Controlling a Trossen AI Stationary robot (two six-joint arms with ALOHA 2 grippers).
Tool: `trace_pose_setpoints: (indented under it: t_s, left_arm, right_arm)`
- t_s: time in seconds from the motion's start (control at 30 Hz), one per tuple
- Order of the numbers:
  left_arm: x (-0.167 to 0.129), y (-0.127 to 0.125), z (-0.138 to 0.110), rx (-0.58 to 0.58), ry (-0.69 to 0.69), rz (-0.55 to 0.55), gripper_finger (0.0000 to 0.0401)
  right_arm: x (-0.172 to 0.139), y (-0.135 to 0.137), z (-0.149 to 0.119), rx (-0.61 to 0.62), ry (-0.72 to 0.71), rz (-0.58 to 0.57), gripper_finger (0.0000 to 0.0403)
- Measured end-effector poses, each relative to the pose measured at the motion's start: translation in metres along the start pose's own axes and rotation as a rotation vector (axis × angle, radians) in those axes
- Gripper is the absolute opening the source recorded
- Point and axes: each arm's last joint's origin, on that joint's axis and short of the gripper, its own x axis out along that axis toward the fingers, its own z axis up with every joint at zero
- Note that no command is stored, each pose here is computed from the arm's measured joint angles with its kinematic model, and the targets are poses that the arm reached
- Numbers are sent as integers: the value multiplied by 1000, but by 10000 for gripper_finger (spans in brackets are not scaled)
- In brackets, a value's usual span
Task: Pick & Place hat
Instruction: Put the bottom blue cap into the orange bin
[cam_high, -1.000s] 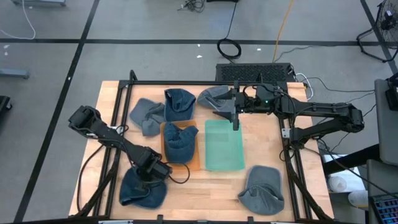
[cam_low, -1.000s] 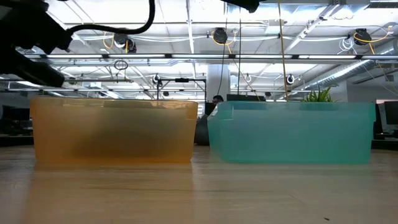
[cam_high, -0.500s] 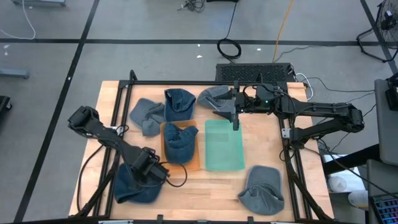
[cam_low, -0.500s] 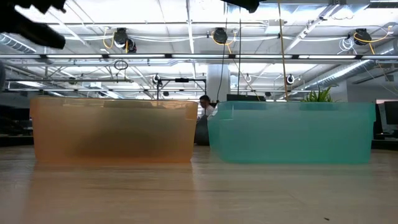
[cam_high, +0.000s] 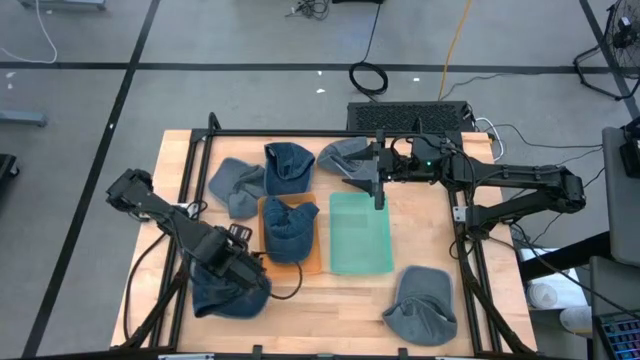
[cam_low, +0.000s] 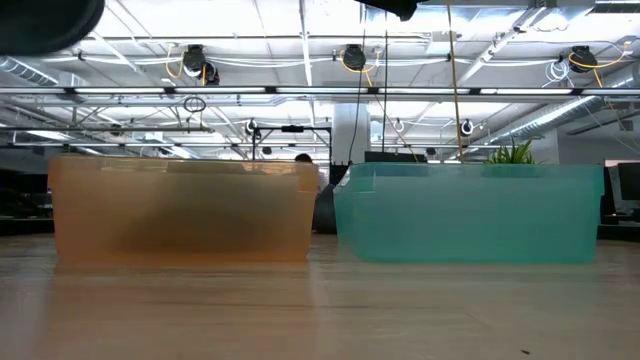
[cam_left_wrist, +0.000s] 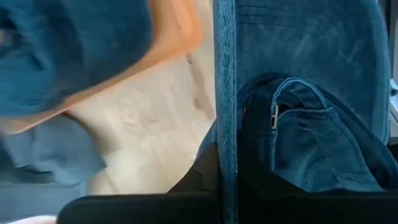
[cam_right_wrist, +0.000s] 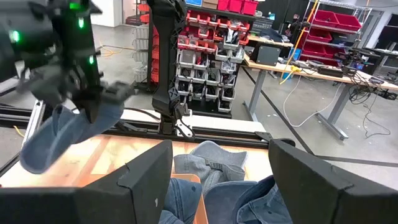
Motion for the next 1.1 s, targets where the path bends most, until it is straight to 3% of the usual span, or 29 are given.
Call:
trace_pose_setpoints:
  t_s: [0.37, 0.6, 0.83, 1.1]
  left_arm:
    - [-63, 13, -35, -21, -314, 129, 10]
    - [-85, 25, -66, -33, -454, 251, 10]
    - [-95, 32, -81, 23, -514, 399, 10]
    - [-87, 37, -79, 52, -492, 635, 10]
  right_arm:
    - [0, 0, 0, 0, 1, 0, 254]
    - [0, 0, 0, 4, 2, 0, 254]
    - [0, 0, 0, 94, 0, 0, 254]
    - [0, 2, -3, 187, 34, 8, 254]
